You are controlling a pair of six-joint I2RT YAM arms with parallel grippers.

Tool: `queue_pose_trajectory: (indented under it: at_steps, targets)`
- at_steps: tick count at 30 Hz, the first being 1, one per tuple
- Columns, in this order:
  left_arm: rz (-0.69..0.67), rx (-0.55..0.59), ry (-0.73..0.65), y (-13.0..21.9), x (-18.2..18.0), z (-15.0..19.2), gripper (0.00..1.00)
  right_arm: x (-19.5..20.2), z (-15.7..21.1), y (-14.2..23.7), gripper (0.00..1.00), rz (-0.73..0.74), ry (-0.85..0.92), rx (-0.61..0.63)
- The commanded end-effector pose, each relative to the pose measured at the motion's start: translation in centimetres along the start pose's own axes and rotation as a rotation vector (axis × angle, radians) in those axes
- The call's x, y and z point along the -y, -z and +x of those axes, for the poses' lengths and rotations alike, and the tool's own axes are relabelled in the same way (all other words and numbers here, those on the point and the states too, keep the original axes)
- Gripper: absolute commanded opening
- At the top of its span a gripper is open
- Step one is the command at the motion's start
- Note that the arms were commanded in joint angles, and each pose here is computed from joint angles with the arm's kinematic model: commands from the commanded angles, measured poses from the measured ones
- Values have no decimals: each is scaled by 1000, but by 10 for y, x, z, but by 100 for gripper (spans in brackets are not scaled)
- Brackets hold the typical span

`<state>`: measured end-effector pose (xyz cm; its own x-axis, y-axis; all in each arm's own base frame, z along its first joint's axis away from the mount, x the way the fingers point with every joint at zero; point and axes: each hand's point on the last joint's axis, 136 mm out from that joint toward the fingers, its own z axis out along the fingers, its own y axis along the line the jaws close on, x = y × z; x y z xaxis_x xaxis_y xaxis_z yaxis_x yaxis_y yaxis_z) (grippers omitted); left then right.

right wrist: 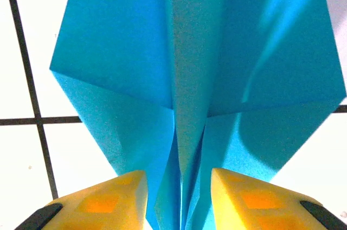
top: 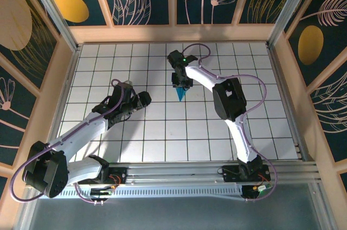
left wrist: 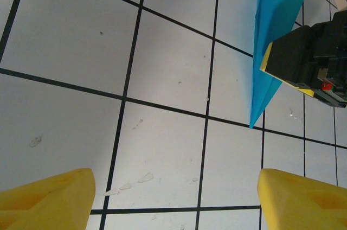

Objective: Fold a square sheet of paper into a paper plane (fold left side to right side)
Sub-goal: Place the paper plane at the top-center of the table, then reset both arms

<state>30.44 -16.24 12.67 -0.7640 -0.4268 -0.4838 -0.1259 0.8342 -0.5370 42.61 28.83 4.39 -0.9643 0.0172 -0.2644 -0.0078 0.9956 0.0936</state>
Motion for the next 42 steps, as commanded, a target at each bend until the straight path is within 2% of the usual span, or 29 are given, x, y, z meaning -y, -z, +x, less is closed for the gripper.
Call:
queue_pose_trajectory:
  at_steps: [1, 6, 10, 15, 17, 20, 23, 25, 29, 34, 38, 42]
  targets:
    - [1, 40, -8, 5, 7, -17, 79, -1, -1, 42, 40, 9, 35, 37]
    - [-19, 156, -2, 18, 8, -54, 89, 12, -3, 87, 52, 16, 51, 121]
    - [-114, 332, -33, 44, -1, -98, 99, 32, -3, 129, 59, -28, 30, 228]
    - [-282, 554, -106, 82, -18, -139, 99, 76, 2, 156, 64, -59, -12, 354]
    - [-350, 639, -157, 93, -26, -150, 99, 112, 2, 158, 67, -58, -72, 411]
    - [-430, 736, -221, 101, -39, -157, 99, 152, 5, 164, 75, -51, -118, 516]
    - [-502, 811, -253, 107, -52, -161, 99, 187, 9, 171, 88, -15, -126, 635]
    - [-517, 825, -273, 104, -59, -164, 99, 207, 12, 177, 98, 27, -126, 730]
    - [-551, 822, -307, 92, -75, -168, 99, 245, 17, 191, 99, 83, -150, 932]
    - [-572, 827, -330, 77, -97, -171, 99, 269, 25, 196, 99, 70, -148, 1165]
    - [-579, 830, -357, 66, -111, -170, 99, 282, 27, 178, 99, 84, -141, 1204]
    - [-524, 856, -372, 60, -115, -167, 99, 289, 30, 158, 99, 110, -113, 1220]
